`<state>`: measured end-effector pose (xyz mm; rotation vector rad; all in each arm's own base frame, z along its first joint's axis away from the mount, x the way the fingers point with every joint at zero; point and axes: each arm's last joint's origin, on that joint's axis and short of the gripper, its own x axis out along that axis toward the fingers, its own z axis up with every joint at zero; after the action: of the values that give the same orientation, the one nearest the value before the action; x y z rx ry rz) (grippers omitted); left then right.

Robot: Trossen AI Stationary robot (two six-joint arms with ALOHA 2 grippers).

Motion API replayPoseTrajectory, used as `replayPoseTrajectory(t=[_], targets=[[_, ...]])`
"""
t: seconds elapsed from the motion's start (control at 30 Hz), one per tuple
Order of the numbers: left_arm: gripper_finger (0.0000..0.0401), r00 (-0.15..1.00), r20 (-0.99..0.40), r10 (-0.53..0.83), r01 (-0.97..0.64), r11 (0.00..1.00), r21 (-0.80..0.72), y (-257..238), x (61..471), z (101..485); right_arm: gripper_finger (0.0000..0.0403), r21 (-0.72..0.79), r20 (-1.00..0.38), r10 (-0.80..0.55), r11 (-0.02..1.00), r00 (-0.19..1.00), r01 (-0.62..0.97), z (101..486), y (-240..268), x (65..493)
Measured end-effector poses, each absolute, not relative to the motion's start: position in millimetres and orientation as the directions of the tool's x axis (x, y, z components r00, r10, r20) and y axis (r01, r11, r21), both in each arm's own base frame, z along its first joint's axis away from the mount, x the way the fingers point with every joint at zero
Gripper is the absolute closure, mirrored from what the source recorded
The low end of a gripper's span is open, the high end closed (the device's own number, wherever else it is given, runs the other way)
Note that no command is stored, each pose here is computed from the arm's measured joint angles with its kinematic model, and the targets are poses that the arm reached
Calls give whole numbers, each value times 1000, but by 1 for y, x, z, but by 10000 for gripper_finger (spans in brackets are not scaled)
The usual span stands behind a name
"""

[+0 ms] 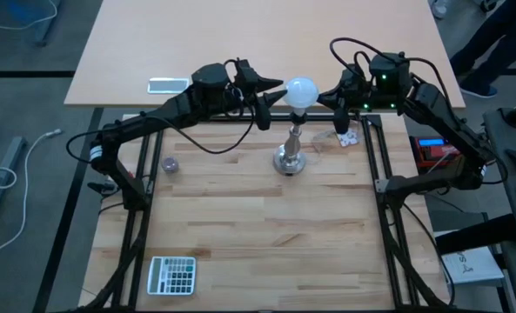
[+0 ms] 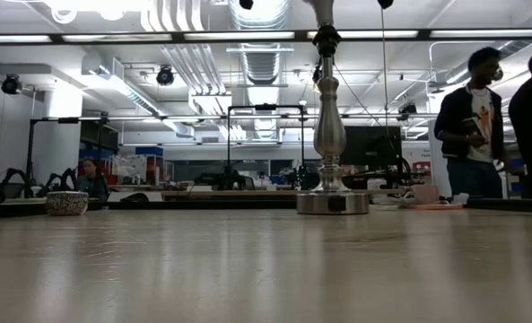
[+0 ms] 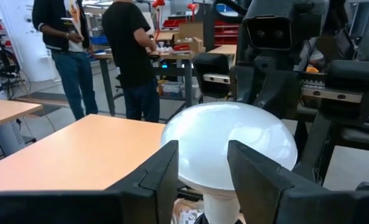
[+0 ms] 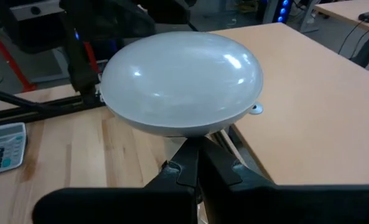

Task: Screw lightbulb
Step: Insert the light bulb into the lamp

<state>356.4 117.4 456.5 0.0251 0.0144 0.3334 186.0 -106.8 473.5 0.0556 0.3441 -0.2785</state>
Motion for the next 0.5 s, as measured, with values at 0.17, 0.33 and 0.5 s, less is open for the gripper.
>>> replayPoseTrajectory(t=[0.17,0.33,0.5], targets=[[278,943,2,332,-332,943,20,118,357,457,403,-7,-350,-299,948,888,317,473,-108,185],[283,943,23,332,-333,943,18,118,357,459,403,-27,-351,-355,929,866,370,474,-108,183],[277,942,31,334,-334,942,17,118,357,459,403,-69,-340,-466,879,817,472,477,-108,176]])
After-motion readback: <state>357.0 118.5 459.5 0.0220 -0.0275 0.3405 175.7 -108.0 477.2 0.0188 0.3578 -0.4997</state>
